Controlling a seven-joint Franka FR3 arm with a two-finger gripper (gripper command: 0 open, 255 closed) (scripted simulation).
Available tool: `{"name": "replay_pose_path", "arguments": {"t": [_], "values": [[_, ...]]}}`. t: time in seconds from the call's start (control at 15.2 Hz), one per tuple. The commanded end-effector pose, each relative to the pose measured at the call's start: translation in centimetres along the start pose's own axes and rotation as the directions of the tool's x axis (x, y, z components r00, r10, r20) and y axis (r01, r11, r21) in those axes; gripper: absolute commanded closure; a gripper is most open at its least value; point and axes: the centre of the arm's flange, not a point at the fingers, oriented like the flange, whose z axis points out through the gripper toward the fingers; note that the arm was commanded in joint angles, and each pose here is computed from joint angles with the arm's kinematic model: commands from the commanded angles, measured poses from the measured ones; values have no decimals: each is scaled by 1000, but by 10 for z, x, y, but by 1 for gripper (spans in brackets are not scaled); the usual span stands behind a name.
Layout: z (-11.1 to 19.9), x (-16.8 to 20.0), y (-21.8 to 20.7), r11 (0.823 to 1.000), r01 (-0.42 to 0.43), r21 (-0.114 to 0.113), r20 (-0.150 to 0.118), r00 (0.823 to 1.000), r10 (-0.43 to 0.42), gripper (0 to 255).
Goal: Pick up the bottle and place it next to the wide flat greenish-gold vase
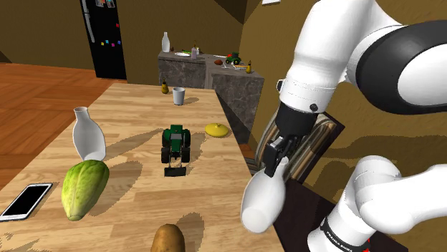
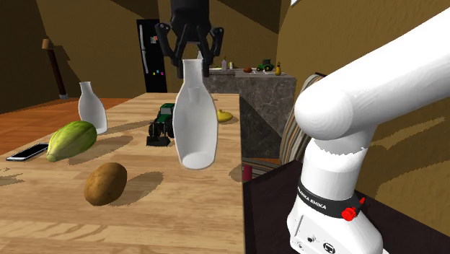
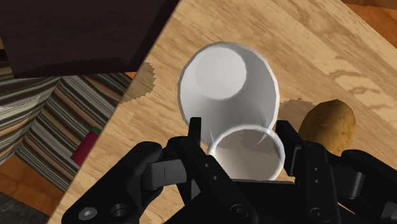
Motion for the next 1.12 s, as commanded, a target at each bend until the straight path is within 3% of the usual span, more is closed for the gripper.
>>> {"name": "replay_pose_path", "arguments": {"t": [0.0,1.06], "values": [[-12,0,0,1000,0,0,0,1000,0,255],[-96,1,0,1000,0,0,0,1000,0,255]]}}
